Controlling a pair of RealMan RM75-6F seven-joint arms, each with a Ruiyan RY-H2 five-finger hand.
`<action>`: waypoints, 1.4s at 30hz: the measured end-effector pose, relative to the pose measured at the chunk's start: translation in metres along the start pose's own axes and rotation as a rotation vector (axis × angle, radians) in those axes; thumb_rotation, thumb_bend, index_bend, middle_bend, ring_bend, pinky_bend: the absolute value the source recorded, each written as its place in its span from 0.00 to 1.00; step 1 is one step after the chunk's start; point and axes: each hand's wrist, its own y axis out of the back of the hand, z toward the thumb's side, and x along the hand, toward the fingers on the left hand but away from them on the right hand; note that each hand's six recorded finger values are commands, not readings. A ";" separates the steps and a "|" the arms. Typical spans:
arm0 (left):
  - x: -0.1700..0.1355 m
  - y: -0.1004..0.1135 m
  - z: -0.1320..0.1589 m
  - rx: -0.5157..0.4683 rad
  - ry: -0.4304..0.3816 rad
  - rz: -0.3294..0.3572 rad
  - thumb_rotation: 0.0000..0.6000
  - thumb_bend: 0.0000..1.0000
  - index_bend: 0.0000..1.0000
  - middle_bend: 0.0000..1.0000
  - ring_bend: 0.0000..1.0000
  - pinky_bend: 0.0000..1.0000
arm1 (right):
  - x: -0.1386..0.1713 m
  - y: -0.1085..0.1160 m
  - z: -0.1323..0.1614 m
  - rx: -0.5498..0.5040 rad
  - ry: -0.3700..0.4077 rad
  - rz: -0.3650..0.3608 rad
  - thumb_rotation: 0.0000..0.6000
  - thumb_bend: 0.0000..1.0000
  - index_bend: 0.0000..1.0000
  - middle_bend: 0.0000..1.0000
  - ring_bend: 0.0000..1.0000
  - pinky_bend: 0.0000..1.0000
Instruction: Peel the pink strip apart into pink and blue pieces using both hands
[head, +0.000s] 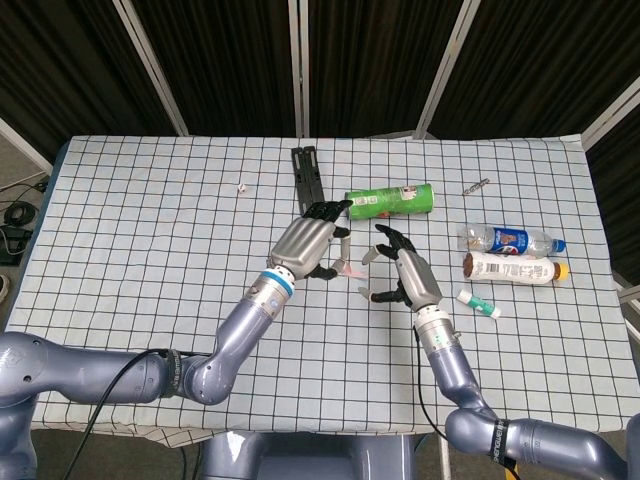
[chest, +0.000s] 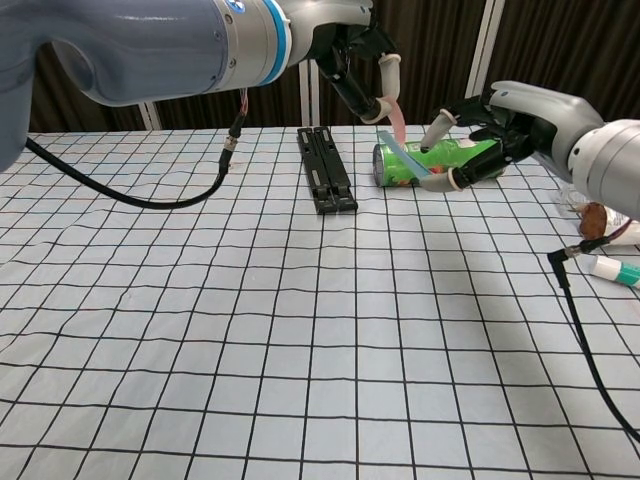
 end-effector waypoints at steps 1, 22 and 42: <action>0.000 0.000 0.001 -0.001 0.000 0.000 1.00 0.56 0.92 0.00 0.00 0.00 | 0.000 0.000 -0.001 0.000 -0.002 0.000 1.00 0.14 0.51 0.07 0.00 0.00; 0.005 -0.009 0.011 -0.044 -0.016 0.022 1.00 0.56 0.92 0.00 0.00 0.00 | 0.000 -0.003 -0.003 -0.024 -0.016 0.004 1.00 0.23 0.53 0.07 0.00 0.00; 0.006 -0.011 0.006 -0.045 -0.004 0.022 1.00 0.56 0.92 0.00 0.00 0.00 | 0.001 -0.003 -0.005 -0.022 -0.020 0.013 1.00 0.34 0.61 0.08 0.00 0.00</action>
